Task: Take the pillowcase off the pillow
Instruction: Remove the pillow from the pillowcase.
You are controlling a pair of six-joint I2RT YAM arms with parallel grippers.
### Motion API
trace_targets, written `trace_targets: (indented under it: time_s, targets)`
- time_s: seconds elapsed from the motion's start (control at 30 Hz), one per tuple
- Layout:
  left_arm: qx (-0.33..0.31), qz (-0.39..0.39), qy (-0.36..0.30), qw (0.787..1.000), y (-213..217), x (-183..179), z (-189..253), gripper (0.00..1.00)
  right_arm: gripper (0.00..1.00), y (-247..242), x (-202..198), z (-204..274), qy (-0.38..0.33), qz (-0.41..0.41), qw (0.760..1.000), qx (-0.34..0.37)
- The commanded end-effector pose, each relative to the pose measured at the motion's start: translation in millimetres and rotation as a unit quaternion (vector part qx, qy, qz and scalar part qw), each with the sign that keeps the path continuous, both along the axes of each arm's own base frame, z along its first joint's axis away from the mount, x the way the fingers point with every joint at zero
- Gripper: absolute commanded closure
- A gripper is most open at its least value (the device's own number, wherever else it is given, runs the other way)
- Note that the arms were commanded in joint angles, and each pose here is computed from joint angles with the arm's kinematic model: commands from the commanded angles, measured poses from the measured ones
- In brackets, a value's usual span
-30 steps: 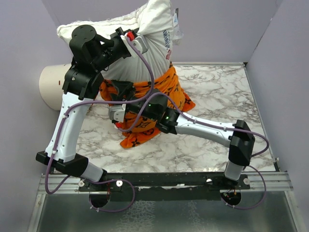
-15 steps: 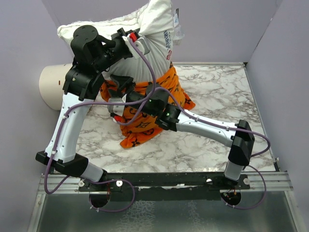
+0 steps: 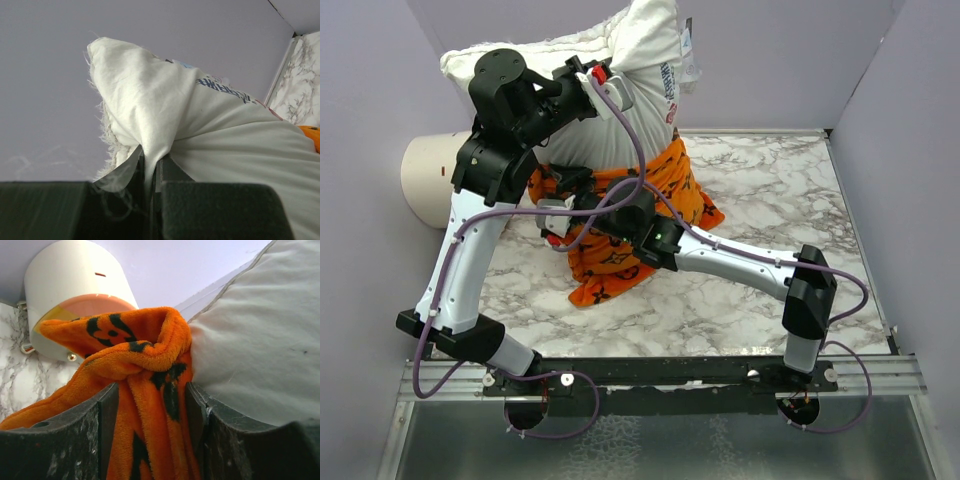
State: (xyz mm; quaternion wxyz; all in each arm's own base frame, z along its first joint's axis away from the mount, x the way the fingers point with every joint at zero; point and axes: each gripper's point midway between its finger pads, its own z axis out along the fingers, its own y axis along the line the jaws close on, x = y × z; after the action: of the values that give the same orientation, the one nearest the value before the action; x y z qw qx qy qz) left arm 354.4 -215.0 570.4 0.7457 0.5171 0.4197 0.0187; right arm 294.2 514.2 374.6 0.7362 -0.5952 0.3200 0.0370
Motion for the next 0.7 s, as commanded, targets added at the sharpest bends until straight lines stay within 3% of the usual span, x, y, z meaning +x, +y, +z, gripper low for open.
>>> trace_targets:
  time_s: [0.0,0.13,0.37,0.47,0.67]
  targets:
    - [-0.064,-0.006,-0.167,0.984,18,-53,105,1.00,0.47,-1,23,-37,0.067,-0.045,0.996,-0.030]
    - [-0.064,-0.010,-0.172,0.983,17,-57,108,1.00,0.52,5,24,-58,0.106,-0.045,0.992,-0.043]
    - [-0.059,-0.013,-0.182,0.981,14,-60,110,1.00,0.74,6,20,-70,0.161,-0.044,0.986,-0.009]
    - [-0.062,-0.014,-0.186,0.980,12,-59,111,1.00,0.87,3,14,-79,0.172,-0.034,0.985,-0.002]
    - [-0.080,-0.009,-0.206,0.975,12,-59,121,1.00,0.99,4,-2,-118,0.210,-0.021,0.977,-0.003]
